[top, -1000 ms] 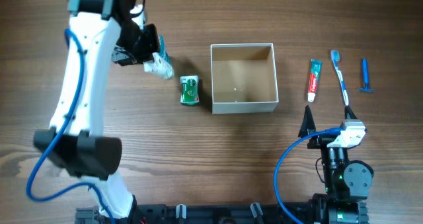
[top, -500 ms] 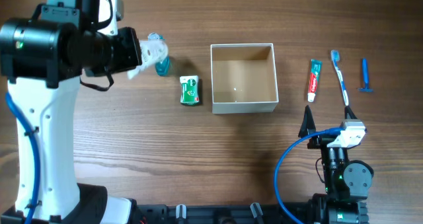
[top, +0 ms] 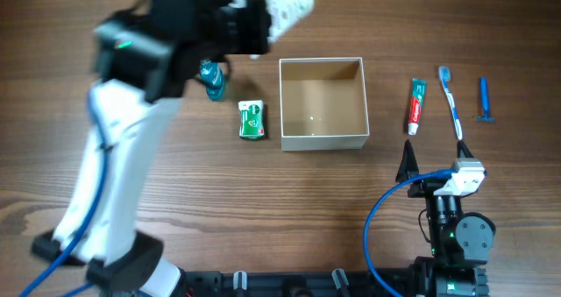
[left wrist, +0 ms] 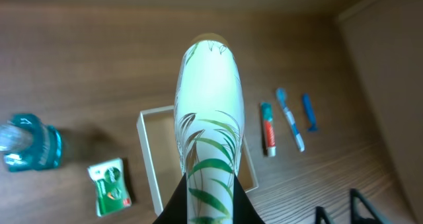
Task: Pack container
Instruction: 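Carry the tube right over the white box with the left gripper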
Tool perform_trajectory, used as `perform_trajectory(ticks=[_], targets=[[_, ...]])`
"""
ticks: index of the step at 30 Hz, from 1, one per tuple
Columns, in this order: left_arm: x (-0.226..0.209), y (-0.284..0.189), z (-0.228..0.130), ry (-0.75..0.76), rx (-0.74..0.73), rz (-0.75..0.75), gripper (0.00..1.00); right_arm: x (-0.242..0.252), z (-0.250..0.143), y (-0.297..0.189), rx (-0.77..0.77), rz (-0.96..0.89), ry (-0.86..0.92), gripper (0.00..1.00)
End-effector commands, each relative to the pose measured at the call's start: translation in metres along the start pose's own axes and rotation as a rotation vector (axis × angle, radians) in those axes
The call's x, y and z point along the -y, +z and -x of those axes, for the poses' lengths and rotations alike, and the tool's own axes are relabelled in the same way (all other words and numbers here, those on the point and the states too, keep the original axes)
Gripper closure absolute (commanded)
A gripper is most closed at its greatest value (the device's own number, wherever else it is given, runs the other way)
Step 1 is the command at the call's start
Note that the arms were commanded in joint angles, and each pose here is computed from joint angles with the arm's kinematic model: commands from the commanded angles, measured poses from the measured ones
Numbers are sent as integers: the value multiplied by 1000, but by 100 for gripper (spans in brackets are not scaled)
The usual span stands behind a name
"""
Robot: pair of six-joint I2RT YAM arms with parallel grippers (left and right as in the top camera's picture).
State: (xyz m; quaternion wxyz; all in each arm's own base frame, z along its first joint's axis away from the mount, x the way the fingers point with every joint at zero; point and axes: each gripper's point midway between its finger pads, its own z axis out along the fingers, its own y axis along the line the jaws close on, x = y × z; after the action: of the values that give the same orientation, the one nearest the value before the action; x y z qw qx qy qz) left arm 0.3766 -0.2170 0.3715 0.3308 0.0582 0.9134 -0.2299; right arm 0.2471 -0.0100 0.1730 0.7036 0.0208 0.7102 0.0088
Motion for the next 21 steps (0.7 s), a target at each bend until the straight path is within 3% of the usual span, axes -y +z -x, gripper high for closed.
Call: perform_trajectory(ticks=[1, 8, 21], targets=[[-1, 35, -3, -75, -20, 71, 96, 1, 0, 0, 4, -11, 13, 0], [7, 68, -21, -164, -104, 65, 96, 1, 0, 0, 4, -11, 13, 0], [2, 74, -67, -215, -302, 105, 96, 1, 0, 0, 4, -11, 13, 0]])
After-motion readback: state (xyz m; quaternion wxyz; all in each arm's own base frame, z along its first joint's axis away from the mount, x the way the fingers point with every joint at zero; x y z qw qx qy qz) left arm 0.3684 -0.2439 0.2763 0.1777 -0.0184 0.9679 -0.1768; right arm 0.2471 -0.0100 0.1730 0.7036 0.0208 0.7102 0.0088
